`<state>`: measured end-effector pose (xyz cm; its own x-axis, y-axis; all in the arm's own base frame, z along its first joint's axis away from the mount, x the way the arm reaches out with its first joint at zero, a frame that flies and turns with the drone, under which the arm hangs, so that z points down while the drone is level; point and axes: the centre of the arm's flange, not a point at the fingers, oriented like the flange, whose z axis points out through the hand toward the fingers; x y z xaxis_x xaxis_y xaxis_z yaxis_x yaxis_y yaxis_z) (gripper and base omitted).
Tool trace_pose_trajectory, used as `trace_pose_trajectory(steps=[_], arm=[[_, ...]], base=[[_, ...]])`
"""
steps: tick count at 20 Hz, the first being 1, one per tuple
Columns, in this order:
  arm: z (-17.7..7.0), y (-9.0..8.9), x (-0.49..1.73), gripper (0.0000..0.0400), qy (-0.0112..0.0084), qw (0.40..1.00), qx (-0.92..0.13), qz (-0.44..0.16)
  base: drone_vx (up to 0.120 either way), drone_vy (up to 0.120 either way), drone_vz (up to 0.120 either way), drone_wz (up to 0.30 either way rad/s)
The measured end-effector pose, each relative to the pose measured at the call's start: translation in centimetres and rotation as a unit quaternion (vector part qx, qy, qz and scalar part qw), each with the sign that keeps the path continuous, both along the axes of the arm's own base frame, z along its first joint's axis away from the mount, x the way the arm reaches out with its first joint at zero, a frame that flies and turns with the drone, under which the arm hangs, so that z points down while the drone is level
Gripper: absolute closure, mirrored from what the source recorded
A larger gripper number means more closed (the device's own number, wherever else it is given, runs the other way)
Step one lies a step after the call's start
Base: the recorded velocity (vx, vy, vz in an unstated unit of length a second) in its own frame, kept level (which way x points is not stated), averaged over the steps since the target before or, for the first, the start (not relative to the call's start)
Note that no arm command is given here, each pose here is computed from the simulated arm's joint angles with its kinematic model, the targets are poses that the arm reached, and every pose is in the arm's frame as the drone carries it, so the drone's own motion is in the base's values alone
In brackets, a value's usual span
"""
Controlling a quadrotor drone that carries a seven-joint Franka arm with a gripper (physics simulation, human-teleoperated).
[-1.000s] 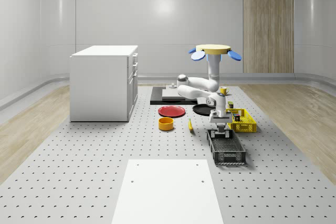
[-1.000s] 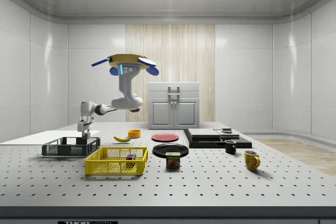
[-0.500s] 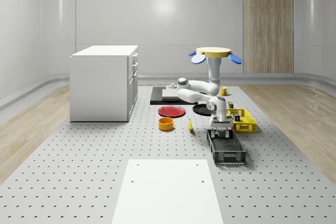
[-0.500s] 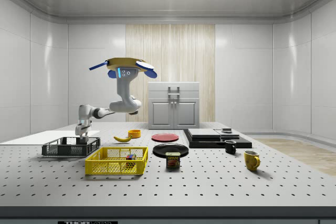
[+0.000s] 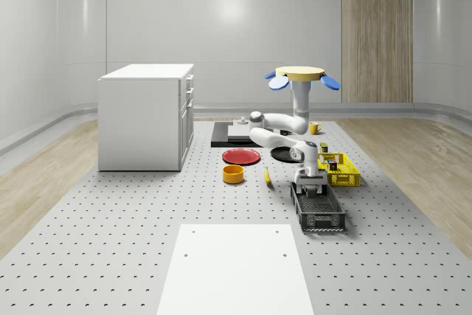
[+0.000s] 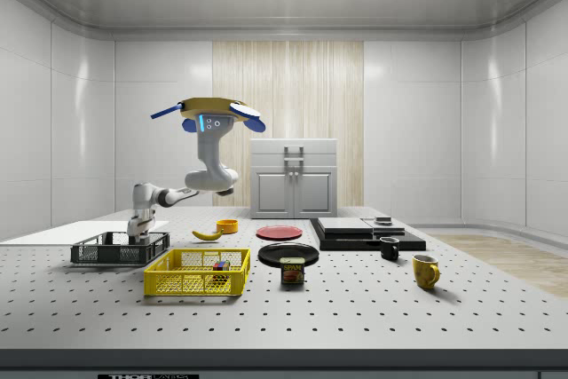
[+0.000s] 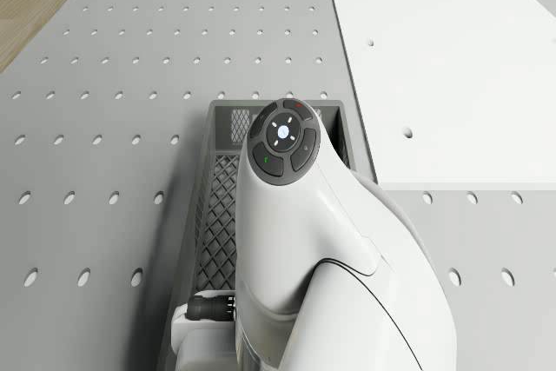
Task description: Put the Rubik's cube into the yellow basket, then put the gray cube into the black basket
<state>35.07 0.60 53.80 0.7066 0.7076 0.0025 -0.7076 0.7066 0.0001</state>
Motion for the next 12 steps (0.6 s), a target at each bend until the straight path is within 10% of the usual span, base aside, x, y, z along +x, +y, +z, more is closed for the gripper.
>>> trace_pose_trajectory(steps=[12], arm=[[-0.1,0.0,0.00,0.0019,0.0000,1.000,0.000,0.000]], base=[[0.000,0.000,0.000,0.000]])
